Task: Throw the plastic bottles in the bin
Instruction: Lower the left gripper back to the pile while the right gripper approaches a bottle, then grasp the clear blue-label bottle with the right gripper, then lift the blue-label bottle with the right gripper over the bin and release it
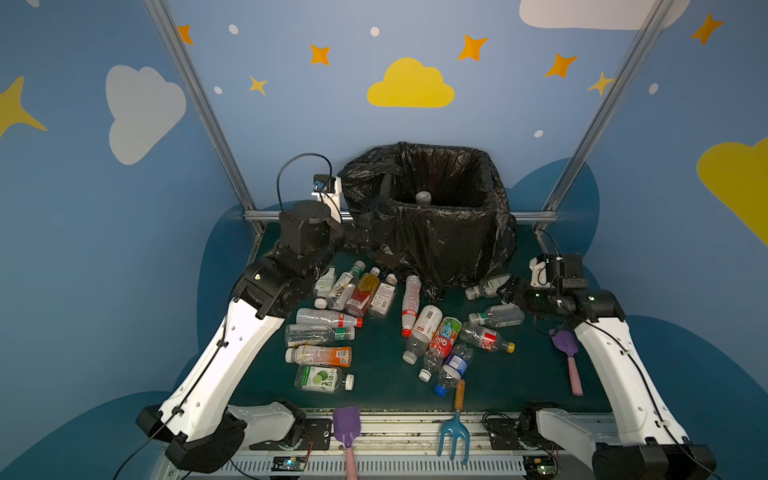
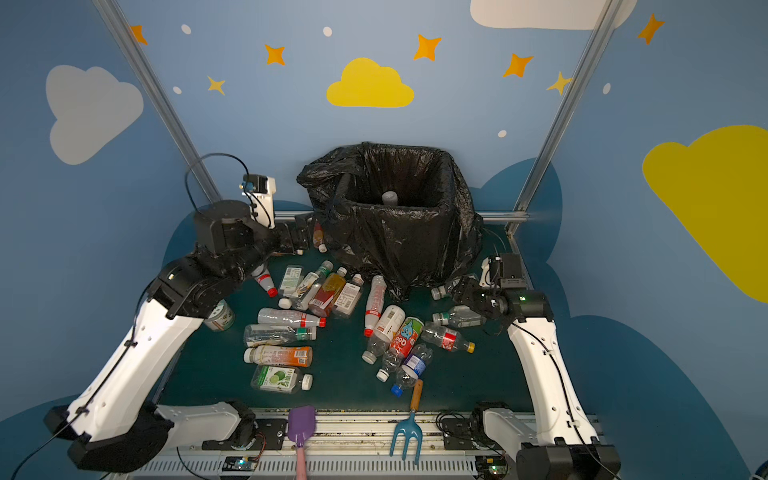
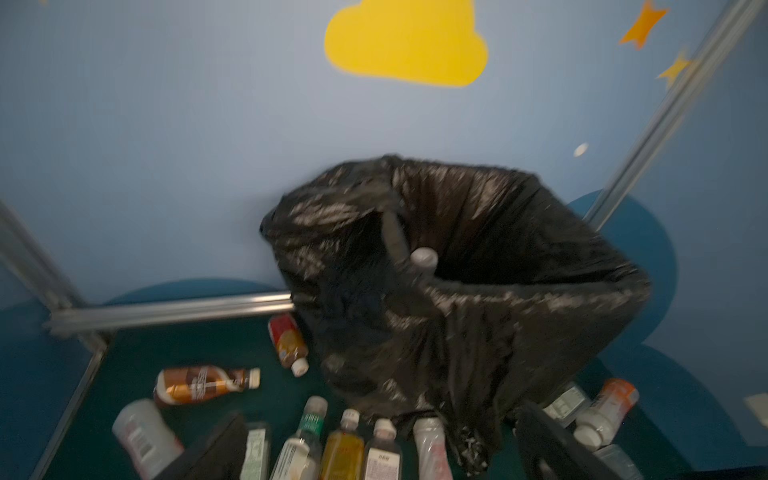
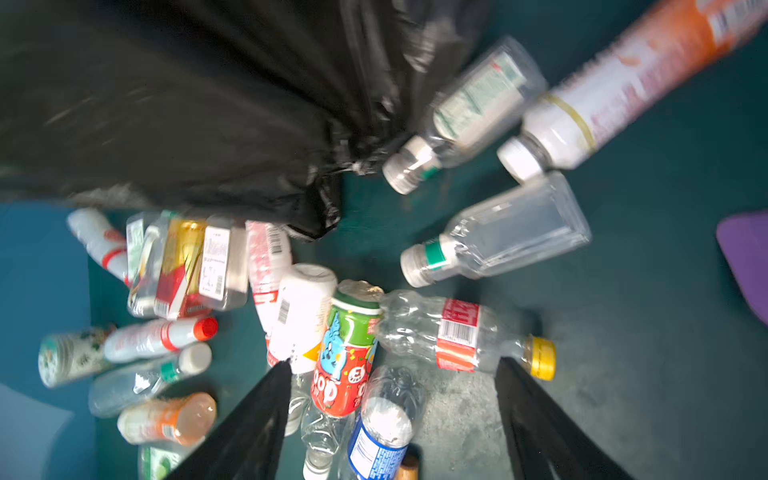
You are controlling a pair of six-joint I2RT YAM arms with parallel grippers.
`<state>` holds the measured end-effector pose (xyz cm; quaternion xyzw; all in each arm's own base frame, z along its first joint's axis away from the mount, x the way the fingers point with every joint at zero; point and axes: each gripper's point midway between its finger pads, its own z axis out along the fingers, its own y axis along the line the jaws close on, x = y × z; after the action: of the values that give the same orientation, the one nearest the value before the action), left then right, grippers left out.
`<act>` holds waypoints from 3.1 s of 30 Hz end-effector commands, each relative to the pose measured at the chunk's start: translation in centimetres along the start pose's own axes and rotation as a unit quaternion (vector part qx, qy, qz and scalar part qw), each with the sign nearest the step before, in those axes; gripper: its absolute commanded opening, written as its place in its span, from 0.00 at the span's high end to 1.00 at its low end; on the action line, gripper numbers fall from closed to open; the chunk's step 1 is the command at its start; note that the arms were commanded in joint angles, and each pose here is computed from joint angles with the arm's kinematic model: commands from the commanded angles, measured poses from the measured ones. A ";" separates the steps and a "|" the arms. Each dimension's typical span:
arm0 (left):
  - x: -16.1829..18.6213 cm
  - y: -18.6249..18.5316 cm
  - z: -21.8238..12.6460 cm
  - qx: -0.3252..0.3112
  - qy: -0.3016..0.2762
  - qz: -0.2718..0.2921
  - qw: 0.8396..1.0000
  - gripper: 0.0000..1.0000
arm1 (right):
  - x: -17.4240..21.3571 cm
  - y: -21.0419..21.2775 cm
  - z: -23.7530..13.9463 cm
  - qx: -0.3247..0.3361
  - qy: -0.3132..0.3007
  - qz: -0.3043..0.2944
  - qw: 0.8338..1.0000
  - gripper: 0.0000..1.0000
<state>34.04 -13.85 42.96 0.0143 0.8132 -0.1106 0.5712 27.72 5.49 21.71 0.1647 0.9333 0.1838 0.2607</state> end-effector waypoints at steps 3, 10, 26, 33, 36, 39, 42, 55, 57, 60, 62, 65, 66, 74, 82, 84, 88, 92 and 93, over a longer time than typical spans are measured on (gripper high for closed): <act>9.4 5.2 0.4 -0.061 0.103 -0.071 0.990 0.00 | 5.2 0.0 2.5 -0.044 0.128 0.083 0.987 0.21; 17.8 4.3 2.1 -0.025 0.206 -0.159 0.965 0.00 | 6.2 -0.4 3.7 -0.033 0.142 -0.002 0.989 0.24; 23.8 3.0 2.8 0.005 0.300 -0.164 0.940 0.00 | 17.7 1.5 5.9 0.006 0.273 0.048 0.961 0.23; 25.2 2.6 2.8 0.013 0.321 -0.179 0.930 0.00 | 19.5 1.3 7.6 0.016 0.280 0.055 0.958 0.23; 25.7 2.5 2.7 0.019 0.325 -0.187 0.927 0.00 | 19.8 1.2 8.3 0.022 0.279 0.056 0.958 0.25; 25.8 2.5 2.5 0.021 0.324 -0.189 0.927 0.00 | 20.0 1.2 8.9 0.027 0.277 0.056 0.959 0.26; 25.8 2.6 2.3 0.021 0.324 -0.185 0.928 0.00 | 20.1 1.1 9.6 0.033 0.276 0.055 0.959 0.27; 25.5 2.5 2.2 0.024 0.320 -0.182 0.929 0.00 | 21.5 -0.4 11.2 0.061 0.285 0.058 0.955 0.29; 25.4 2.4 2.4 0.025 0.321 -0.182 0.929 0.00 | 21.6 -0.6 11.3 0.063 0.286 0.058 0.954 0.30; 25.4 2.2 2.6 0.028 0.324 -0.181 0.928 0.00 | 21.8 -0.8 11.5 0.064 0.288 0.060 0.954 0.30; 25.5 2.2 2.7 0.029 0.327 -0.182 0.927 0.00 | 21.9 -0.9 11.7 0.065 0.288 0.062 0.953 0.30; 25.5 2.1 2.8 0.029 0.327 -0.182 0.927 0.00 | 21.8 -0.8 11.8 0.063 0.287 0.063 0.954 0.35; 25.5 2.1 2.8 0.029 0.327 -0.182 0.927 0.00 | 21.7 -0.7 11.8 0.062 0.285 0.064 0.954 0.37; 25.5 2.1 3.0 0.029 0.328 -0.181 0.927 0.00 | 20.1 0.6 10.6 0.039 0.256 0.065 0.964 0.52; 25.8 2.1 3.2 0.026 0.340 -0.169 0.925 0.00 | 14.6 4.9 4.8 -0.031 0.169 0.045 0.984 0.54; 25.6 2.1 3.3 0.027 0.342 -0.164 0.925 0.00 | 12.0 7.3 2.3 -0.068 0.130 0.033 0.989 0.54; 24.6 1.8 3.4 0.032 0.337 -0.153 0.929 0.00 | 5.0 14.3 -4.5 -0.164 0.032 -0.028 0.986 0.53; 23.5 1.7 3.6 0.036 0.330 -0.142 0.933 0.00 | -3.1 23.6 -11.5 -0.273 -0.097 -0.129 0.948 0.50; 23.4 1.6 3.7 0.037 0.332 -0.139 0.932 0.00 | -5.1 25.6 -12.9 -0.289 -0.128 -0.150 0.937 0.49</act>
<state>29.50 -15.56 19.25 -0.0572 0.9423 -0.2167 0.2486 27.71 21.44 39.65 0.0371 0.8517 0.3890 0.3492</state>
